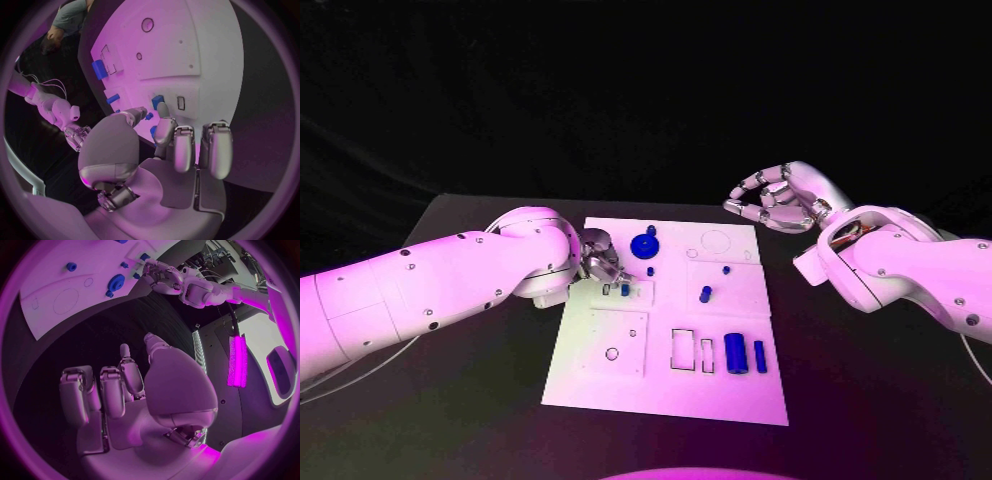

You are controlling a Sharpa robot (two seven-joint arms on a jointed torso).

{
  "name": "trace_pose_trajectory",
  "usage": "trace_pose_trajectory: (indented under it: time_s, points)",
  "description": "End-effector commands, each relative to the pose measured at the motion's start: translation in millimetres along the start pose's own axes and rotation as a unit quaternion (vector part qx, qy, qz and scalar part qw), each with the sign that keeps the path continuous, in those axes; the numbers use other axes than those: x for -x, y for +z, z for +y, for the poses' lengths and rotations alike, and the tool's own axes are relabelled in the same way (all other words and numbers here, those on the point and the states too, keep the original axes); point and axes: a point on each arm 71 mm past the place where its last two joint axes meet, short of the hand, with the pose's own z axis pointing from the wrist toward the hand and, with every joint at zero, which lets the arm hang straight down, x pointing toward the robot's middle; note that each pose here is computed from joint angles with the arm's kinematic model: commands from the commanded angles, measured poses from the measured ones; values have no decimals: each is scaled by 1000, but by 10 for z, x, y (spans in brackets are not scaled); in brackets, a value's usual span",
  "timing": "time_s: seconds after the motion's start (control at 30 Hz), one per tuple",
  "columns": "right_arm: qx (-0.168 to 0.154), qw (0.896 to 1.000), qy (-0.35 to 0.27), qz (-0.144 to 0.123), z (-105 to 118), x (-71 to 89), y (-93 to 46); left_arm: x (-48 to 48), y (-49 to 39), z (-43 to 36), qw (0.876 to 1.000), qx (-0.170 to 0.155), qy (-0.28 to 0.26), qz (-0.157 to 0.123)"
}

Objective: Assemble the parts on the task board

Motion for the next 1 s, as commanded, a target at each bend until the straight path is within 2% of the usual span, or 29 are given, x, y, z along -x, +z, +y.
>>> trace_pose_trajectory:
  time_s: [0.03, 0.17, 0.3, 0.43, 0.57, 0.77, 1.0]
  points:
    - [4, 1000, -3, 1, -6, 1, 8, 94, -65, -29, 1000, -9, -22, -17]
    - [3, 1000, -3, 1, -16, 1, 18, 235, -125, -4, 999, -8, -24, -25]
    - [2, 1000, -4, 1, -29, -2, 23, 438, -158, 83, 999, 4, -27, -29]
    - [0, 1000, -4, 2, -35, -7, 26, 605, -132, 178, 999, 20, -30, -33]
    - [0, 1000, -4, 3, -35, -13, 31, 710, -73, 226, 998, 31, -31, -40]
    - [0, 1000, -3, 4, -33, -24, 36, 786, 49, 251, 998, 43, -21, -46]
    - [0, 1000, -3, 5, -35, -24, 33, 770, 145, 264, 997, 60, 2, -43]
